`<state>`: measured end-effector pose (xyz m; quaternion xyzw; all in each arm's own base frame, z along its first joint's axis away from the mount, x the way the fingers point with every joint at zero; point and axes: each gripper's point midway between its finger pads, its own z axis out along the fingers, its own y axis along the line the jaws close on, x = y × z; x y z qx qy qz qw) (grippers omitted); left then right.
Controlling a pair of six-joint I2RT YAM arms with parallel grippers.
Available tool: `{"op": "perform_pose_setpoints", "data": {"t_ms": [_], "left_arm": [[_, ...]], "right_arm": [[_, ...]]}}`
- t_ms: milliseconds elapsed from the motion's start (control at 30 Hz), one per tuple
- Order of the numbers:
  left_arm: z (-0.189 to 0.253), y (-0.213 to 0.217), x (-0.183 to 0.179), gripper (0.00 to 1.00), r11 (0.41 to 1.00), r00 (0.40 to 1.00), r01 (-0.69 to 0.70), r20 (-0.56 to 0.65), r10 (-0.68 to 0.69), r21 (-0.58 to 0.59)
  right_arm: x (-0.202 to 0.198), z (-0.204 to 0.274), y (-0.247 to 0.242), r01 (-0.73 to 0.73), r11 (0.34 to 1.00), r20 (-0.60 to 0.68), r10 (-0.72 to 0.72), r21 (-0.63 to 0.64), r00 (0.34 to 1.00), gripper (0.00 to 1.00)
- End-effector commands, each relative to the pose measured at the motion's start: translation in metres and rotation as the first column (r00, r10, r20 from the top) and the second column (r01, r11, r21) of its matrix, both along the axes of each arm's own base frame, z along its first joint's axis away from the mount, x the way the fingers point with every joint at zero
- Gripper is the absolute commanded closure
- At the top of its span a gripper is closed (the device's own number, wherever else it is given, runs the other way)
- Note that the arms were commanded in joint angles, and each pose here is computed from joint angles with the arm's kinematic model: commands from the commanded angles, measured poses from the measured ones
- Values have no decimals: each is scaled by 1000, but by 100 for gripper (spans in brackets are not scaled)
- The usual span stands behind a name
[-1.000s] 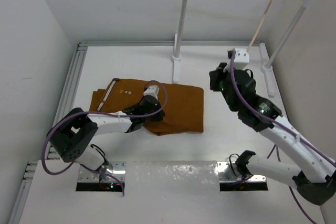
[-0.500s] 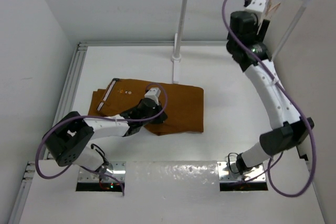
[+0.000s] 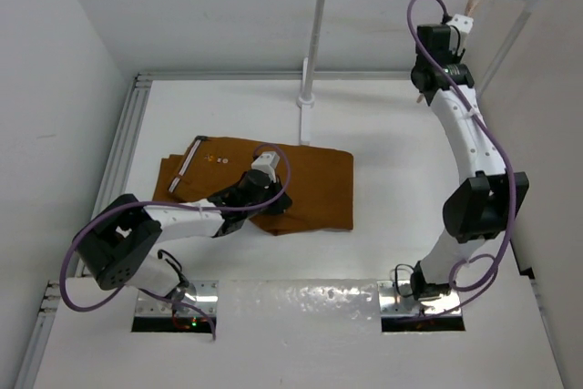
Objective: Place the trousers on the hanger
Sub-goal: Pick up the hanger from the clothesline.
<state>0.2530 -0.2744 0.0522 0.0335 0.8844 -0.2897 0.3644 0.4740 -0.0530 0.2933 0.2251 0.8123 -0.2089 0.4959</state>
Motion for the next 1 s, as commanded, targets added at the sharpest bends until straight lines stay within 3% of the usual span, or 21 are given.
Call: {"op": "perform_pose_setpoints", "data": {"t_ms": [0,133,267,400,567,767,967], "left_arm": [[15,-10,2,100,999,999,25,49,-23,-42],[12,-10,3,100,999,999,25,42,-24,-34],[13,-12,3,100,999,999,32,45,-30,-40],[12,-15,3,100,998,998,43,39,-41,-41],[13,-17,2,100,998,998,50,36,-48,-49],[13,-17,1,100,997,998,56,37,-54,-53],[20,-19,2,98,996,997,60,52,-57,-63]], "right_arm": [[-2,7,-7,-10,996,110,0,89,994,68],[-9,5,-9,-27,996,148,13,90,989,80],[-21,-3,-3,-83,993,174,67,89,982,82],[-37,23,-2,-112,991,267,88,77,960,85],[-52,34,-8,-103,994,282,91,28,955,100],[-54,45,-13,-109,993,270,116,-41,956,100],[-63,35,-1,-172,985,267,166,-3,949,100]]}}
